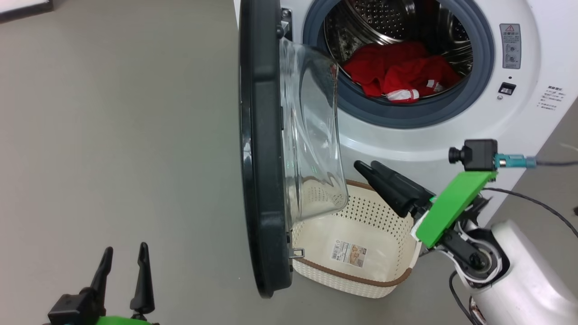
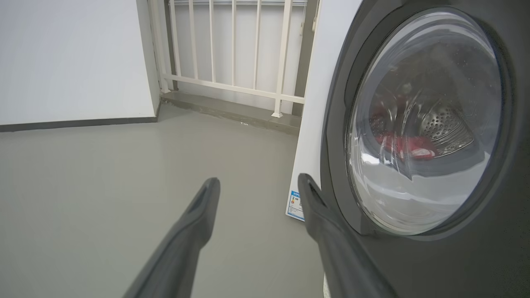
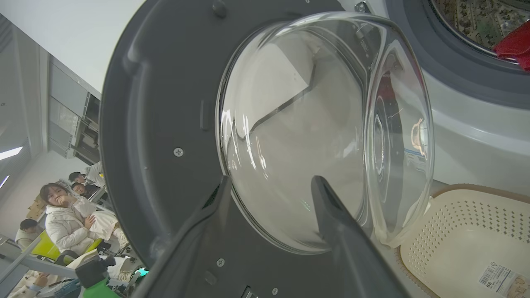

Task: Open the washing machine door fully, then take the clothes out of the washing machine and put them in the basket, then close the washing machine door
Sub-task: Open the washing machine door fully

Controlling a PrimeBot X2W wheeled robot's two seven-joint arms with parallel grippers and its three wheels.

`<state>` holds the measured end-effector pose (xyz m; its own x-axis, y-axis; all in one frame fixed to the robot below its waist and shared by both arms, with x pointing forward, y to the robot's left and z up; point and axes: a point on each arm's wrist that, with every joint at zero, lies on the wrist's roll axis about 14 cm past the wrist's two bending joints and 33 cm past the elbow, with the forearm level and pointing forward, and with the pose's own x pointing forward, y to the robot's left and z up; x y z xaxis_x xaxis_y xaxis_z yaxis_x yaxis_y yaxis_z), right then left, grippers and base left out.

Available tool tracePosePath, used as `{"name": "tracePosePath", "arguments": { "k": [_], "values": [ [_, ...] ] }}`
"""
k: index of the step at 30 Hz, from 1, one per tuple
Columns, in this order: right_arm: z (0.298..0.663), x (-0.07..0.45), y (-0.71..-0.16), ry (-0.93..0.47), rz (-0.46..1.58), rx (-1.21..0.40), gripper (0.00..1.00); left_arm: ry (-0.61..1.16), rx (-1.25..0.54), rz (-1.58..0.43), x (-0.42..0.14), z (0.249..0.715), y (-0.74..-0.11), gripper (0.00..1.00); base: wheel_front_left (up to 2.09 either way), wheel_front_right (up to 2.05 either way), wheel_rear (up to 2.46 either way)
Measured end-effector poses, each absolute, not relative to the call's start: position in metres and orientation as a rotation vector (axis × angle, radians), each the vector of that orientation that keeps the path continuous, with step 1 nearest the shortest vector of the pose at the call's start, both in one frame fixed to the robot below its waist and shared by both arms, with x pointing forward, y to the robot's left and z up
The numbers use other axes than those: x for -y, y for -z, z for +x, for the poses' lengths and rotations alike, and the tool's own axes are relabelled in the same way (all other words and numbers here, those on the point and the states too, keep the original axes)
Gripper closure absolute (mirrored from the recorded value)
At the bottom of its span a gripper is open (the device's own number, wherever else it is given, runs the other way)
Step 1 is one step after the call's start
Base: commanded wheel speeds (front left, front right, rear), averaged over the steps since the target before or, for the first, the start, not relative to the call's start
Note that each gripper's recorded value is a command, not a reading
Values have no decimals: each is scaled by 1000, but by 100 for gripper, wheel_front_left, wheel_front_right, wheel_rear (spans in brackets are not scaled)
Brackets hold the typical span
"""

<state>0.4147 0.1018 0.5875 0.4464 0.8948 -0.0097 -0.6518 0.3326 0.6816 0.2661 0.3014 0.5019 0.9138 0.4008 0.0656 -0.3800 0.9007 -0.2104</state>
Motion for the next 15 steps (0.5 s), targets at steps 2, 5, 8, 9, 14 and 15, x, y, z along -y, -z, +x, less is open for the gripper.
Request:
{"name": "tracePosePath", "arguments": {
  "k": [2,5,8,9,14,15],
  "values": [
    [418,-95,-585,-1012,641,-365,0,-401,112,-196,-301,267,-503,0,0,0,0],
    [422,-85,-585,-970,615,-284,0,-395,116,-195,-300,269,-504,0,0,0,0],
    [425,-77,-587,-932,602,-206,0,-390,123,-193,-300,269,-507,0,0,0,0],
    [427,-73,-587,-917,594,-178,0,-389,125,-191,-300,269,-507,0,0,0,0],
    [434,-56,-585,-847,540,-60,0,-386,132,-188,-300,268,-509,0,0,0,0],
    [435,-53,-584,-835,520,-40,0,-385,133,-188,-300,268,-510,0,0,0,0]
  ]
}}
